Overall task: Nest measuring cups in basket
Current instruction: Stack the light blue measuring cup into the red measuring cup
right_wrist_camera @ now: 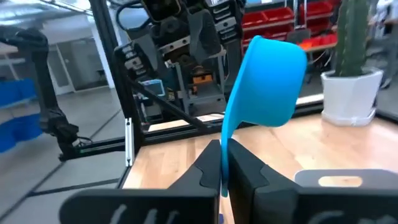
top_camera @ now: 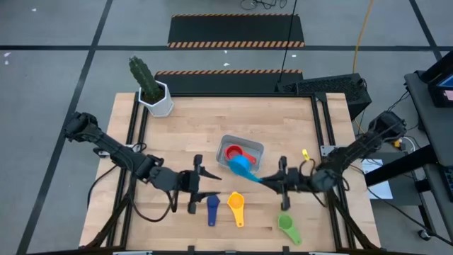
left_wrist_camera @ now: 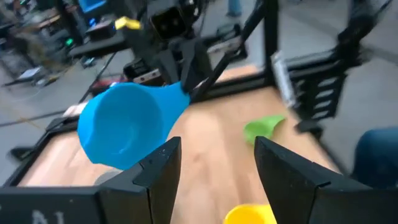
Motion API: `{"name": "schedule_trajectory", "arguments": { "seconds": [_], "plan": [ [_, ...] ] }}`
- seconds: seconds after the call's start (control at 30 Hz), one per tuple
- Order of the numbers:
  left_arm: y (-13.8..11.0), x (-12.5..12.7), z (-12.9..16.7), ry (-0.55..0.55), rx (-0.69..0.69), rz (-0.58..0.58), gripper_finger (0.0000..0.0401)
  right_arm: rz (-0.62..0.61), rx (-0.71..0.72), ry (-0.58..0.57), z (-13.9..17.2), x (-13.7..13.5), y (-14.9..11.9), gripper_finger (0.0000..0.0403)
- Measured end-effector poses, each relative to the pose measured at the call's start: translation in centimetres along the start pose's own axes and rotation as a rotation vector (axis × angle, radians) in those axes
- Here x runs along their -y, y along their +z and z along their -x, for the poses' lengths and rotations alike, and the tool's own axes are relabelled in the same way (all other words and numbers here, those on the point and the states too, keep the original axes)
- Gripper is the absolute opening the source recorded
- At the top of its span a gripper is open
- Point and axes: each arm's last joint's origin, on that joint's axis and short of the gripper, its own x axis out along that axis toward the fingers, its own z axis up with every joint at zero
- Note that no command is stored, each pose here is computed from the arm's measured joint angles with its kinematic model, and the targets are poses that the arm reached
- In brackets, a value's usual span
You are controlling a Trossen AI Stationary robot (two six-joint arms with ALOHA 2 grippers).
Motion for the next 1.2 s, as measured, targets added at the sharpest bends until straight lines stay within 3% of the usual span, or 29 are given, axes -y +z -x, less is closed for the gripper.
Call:
{"name": "schedule_trajectory", "arguments": {
  "seconds": [0.23,0.6,0.8,1.2],
  "plan": [
    [-2.0,-1.9,-0.4,0.203,-0.193,0.027,0.0207,-0.184,-0.076,0.069,-2.5,5.0,-0.3,0.0000],
    [-2.7,-2.2,-0.3,0.213,-0.251,0.011,0.0207,-0.519,-0.163,-0.078,-2.1,11.2,-2.8,0.0000],
    [-2.6,-2.2,-0.3,0.213,-0.245,0.002,0.0207,-0.630,-0.210,-0.080,-2.4,12.5,-3.5,0.0000],
    [-2.5,-2.3,-0.4,0.213,-0.234,0.010,0.0207,-0.683,-0.223,-0.057,-3.3,12.9,-4.9,0.0000]
  ]
}}
